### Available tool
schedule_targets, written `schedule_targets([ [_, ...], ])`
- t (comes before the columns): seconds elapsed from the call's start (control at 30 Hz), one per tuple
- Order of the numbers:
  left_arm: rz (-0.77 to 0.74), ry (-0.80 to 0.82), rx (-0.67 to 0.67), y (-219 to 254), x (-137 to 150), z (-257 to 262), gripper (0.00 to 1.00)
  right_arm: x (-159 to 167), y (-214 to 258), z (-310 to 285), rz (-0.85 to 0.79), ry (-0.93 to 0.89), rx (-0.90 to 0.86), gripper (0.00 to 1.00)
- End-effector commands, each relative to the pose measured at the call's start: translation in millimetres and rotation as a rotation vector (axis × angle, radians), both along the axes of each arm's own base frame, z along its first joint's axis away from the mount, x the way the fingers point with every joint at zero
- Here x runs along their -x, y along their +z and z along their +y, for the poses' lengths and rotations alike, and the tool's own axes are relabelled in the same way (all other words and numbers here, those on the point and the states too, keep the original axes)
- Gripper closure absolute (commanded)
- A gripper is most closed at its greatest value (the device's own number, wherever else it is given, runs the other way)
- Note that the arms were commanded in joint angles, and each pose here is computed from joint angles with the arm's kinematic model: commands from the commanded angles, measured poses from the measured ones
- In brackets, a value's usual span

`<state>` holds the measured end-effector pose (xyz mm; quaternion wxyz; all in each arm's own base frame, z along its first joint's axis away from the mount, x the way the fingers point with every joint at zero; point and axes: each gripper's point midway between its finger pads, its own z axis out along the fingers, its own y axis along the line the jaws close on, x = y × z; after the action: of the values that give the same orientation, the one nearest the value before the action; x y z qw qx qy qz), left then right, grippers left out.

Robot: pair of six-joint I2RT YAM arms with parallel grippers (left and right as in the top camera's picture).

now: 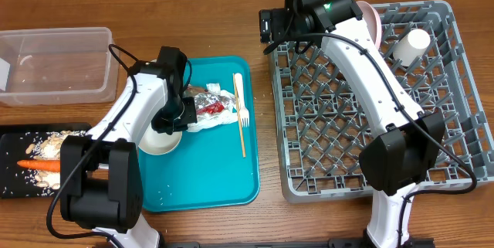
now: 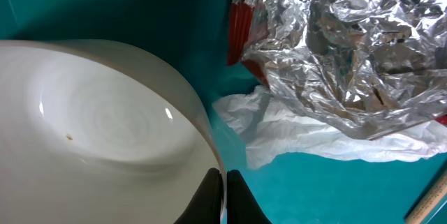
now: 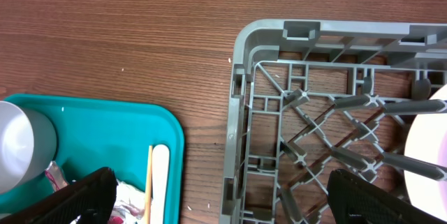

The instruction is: Sort waste into correct bins and load items into the dishwasher rack

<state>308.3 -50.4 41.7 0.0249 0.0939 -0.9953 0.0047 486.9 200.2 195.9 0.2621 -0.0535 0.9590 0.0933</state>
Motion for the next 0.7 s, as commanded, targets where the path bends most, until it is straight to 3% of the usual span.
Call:
schedule_targets([
  [0.0, 0.016, -0.013, -0.005, -3.7, 3.6, -3.1, 0.96, -0.3, 4.9, 1.1, -0.014, -0.001, -0.001, 0.00],
  [0.33, 0.097, -0.032, 0.034, 6.7, 26.8, -24.4, 0.96, -0.3, 4.9, 1.1, -0.014, -0.001, -0.001, 0.00],
  [0.67, 0.087, -0.124, 0.087, 27.0, 46.3, -67.2, 0.96, -0.3, 4.9, 1.1, -0.014, -0.001, -0.001, 0.00],
])
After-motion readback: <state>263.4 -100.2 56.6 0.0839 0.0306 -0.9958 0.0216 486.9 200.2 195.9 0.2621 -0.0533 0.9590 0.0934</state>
